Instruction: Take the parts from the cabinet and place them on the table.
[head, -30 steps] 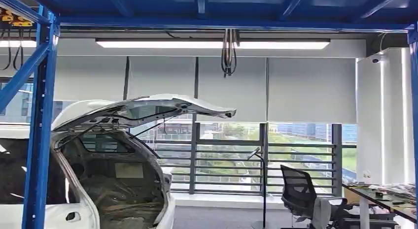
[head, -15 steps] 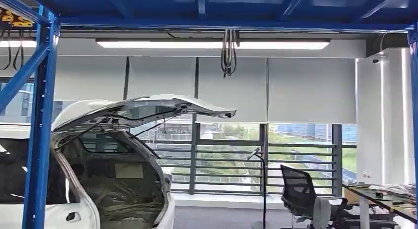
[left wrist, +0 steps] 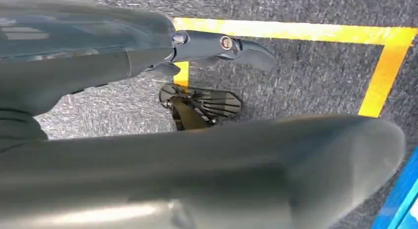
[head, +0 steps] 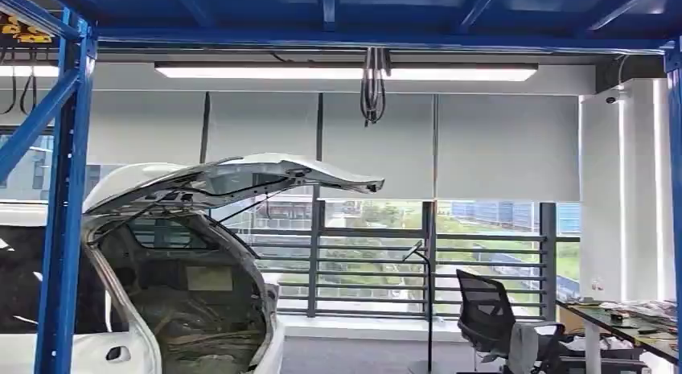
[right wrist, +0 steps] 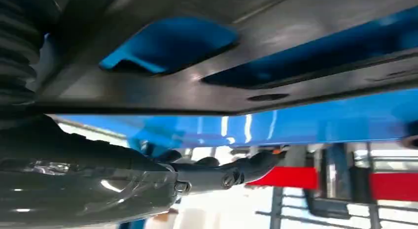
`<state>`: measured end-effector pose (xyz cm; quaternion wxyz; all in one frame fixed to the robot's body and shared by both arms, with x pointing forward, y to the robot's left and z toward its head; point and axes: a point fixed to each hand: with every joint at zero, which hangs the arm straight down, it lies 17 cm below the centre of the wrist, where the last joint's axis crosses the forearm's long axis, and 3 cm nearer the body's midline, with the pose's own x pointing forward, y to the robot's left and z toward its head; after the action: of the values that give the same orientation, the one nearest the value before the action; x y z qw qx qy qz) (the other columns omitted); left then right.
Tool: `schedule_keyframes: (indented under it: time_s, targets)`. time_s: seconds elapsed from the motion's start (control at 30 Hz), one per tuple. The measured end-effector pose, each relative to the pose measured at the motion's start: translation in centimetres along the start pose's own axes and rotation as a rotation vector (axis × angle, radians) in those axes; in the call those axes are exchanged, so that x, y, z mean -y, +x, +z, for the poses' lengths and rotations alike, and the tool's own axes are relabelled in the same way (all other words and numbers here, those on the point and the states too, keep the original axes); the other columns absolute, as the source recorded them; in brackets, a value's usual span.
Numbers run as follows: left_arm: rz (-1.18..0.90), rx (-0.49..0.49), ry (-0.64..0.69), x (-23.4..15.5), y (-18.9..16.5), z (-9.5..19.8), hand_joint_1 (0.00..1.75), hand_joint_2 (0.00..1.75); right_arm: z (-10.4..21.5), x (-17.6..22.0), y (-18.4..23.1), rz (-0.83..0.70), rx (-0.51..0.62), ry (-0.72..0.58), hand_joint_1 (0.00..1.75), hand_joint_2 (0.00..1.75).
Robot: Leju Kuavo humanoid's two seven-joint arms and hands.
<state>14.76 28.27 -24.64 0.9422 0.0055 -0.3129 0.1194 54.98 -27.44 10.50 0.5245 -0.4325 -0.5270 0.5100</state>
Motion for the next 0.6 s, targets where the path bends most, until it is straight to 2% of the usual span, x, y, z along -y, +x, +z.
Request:
schedule_keyframes:
  time_s: [0.37,0.6]
  targets:
    - [0.003,0.001,-0.024,1.2,0.1,0.0,0.00,0.00,-3.0,-0.9,5.6,-0.049,0.073,0.068,0.00,1.75]
    - [0.005,0.008,-0.040,2.1,0.3,0.0,0.00,0.00,-3.9,-1.1,11.5,-0.049,0.157,0.110,0.00,1.75]
